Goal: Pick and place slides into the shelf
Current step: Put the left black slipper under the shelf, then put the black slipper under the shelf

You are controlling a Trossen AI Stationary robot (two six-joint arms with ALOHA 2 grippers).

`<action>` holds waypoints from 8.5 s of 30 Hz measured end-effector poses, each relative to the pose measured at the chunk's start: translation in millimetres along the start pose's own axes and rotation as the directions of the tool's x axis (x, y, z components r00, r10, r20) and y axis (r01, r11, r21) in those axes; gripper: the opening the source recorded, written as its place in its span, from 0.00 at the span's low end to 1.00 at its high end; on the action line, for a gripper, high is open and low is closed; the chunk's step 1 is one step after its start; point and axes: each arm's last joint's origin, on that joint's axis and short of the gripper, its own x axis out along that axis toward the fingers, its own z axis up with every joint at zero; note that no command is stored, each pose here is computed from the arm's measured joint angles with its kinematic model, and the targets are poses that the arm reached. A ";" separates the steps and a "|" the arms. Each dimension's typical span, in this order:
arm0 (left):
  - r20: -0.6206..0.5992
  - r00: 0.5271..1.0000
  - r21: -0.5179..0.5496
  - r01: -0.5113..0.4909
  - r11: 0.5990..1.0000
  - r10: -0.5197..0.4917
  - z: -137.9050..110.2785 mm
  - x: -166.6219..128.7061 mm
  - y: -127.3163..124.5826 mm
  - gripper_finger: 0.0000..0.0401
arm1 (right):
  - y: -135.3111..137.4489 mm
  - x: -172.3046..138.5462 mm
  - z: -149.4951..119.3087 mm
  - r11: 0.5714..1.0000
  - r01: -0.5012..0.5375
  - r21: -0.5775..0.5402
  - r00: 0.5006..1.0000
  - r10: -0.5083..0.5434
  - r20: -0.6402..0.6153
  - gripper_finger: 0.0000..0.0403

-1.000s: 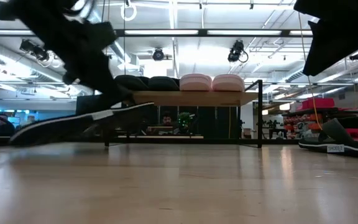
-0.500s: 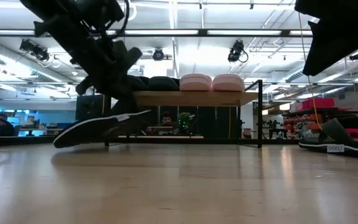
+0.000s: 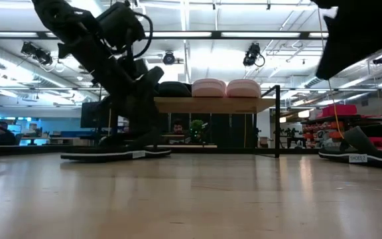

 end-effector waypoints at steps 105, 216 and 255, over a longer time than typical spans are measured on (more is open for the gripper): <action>-0.301 0.953 0.329 0.076 0.941 0.028 -50.2 -18.8 -22.8 0.01 | 40.0 -3.8 5.9 0.931 -0.293 -0.219 0.938 0.324 0.121 0.12; -0.080 0.960 0.558 0.265 0.786 -0.267 70.8 -15.5 -81.3 0.06 | -66.8 79.5 -59.0 0.896 0.354 0.268 0.935 -0.345 -0.082 0.29; -0.030 0.917 0.645 0.322 0.693 -0.397 85.6 -140.4 -67.0 0.03 | 41.1 79.4 48.3 0.989 -0.118 0.090 0.961 0.090 0.263 0.01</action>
